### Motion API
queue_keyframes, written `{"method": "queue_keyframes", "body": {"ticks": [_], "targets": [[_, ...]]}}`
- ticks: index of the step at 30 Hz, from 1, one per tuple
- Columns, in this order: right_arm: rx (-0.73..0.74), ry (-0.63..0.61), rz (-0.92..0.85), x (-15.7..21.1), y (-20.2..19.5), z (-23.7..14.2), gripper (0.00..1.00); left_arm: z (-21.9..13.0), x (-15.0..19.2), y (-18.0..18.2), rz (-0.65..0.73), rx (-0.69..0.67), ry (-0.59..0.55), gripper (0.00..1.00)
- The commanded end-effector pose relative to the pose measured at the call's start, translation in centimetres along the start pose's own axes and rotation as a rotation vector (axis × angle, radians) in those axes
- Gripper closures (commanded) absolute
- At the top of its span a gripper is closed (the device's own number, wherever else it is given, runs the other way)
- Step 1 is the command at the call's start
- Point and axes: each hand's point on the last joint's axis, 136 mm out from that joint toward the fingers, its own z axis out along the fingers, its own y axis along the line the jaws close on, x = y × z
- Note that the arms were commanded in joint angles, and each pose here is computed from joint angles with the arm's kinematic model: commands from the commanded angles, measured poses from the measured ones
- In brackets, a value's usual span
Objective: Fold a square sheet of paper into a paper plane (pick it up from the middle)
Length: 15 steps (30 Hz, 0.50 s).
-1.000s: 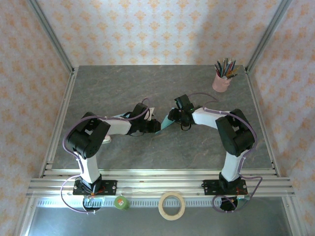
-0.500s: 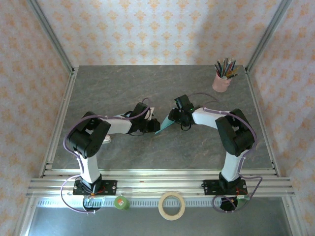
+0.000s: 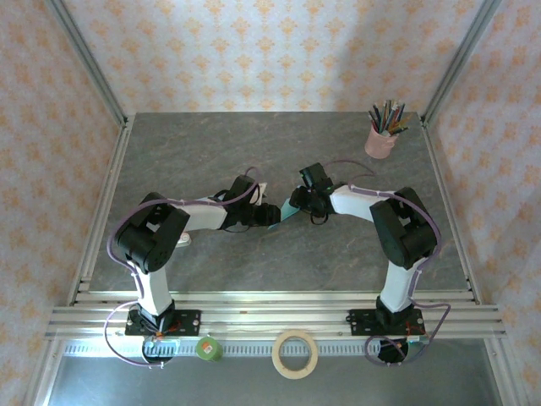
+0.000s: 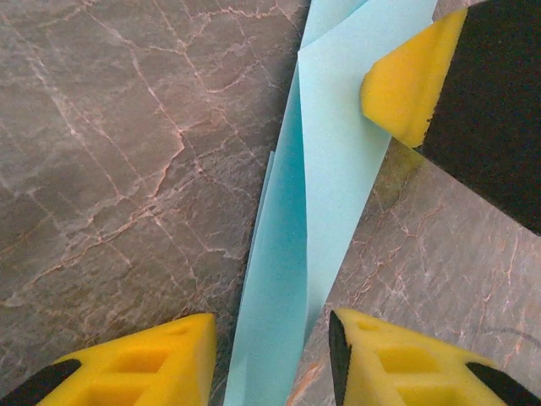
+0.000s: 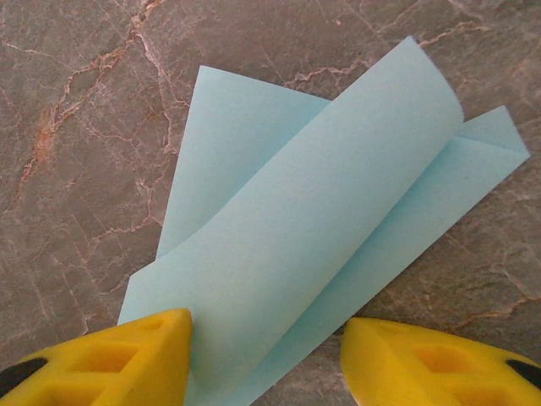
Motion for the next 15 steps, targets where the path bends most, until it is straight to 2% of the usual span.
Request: {"method": "queue_keyframes", "body": {"ticks": [1, 15], "targets": [[0.202, 0.144, 0.022, 5.6, -7.1, 5.2, 0.47, -0.3, -0.6, -0.7, 0.05, -0.017, -0.01, 0.57], [0.175, 0.133, 0.016, 5.6, -6.8, 4.5, 0.49, 1.0, 0.9, 1.6, 0.035, -0.083, 0.039, 0.72]]}}
